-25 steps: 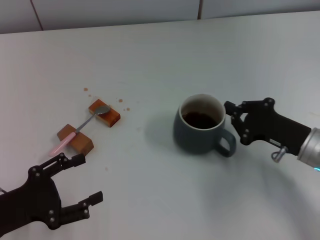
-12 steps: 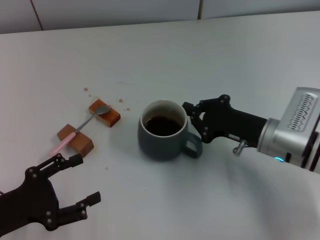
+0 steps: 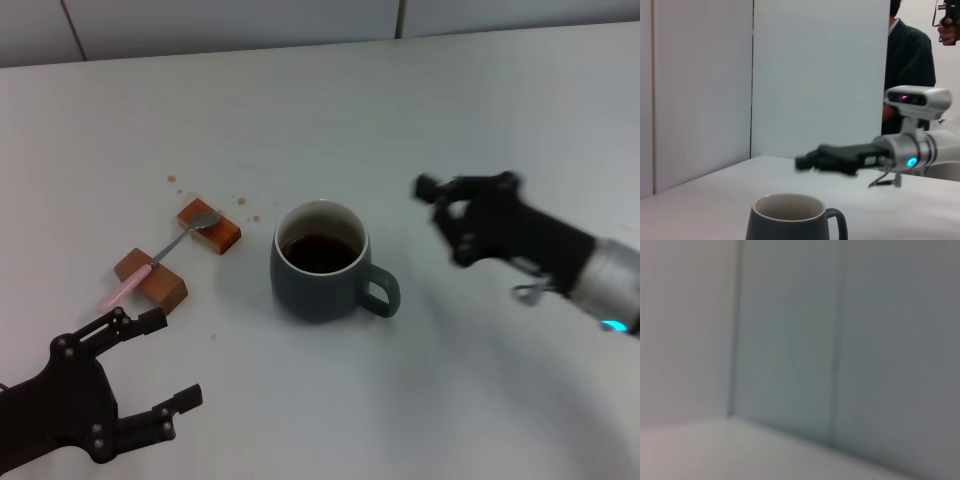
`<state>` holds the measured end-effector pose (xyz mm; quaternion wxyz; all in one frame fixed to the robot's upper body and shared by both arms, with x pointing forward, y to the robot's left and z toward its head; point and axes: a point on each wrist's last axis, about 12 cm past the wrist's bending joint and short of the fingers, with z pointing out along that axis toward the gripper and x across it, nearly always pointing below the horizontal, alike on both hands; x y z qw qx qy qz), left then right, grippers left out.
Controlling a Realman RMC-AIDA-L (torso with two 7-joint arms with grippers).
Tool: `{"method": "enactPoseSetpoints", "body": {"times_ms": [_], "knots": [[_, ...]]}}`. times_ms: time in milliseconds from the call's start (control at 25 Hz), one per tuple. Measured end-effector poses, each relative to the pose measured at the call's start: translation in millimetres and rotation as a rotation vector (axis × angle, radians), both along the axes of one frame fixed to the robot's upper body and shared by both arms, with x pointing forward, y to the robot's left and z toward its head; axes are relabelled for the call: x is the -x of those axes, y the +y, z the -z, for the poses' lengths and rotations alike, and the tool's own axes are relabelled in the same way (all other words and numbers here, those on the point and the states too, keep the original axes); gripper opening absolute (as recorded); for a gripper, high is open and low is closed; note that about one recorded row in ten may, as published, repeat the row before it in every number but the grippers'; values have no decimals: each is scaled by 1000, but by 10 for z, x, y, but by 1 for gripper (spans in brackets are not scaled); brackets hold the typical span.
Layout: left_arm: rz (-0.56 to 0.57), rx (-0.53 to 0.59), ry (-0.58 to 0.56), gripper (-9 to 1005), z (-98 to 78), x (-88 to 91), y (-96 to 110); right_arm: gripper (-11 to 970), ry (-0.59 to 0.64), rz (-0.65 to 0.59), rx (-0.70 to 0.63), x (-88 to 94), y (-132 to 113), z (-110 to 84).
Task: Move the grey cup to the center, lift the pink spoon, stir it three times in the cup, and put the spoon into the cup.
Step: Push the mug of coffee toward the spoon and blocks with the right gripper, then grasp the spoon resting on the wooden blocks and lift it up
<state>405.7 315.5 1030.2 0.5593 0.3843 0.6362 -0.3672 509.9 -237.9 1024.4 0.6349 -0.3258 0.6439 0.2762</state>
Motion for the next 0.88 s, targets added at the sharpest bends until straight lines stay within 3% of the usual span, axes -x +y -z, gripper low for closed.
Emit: {"method": "enactPoseSetpoints", "body": {"times_ms": [200,320,560,840,880], "knots": [[-5,3,-6,861,-3,9,5,17,-74,72,-114,356,-546,-134],[-3,3,-11,861,-2,4,-6,17,-81,50,-136,571,-720,-178],[-1,15,-17,861,30,6,-59,18,-26,-29,-141,925,-773,-107],[7,24,-19,860,15,-21,-68,19,93,-91,-65,1127,-745,69],[6,24,-19,860,15,-21,-68,62,113,-106,-50,1139,-736,96]]}}
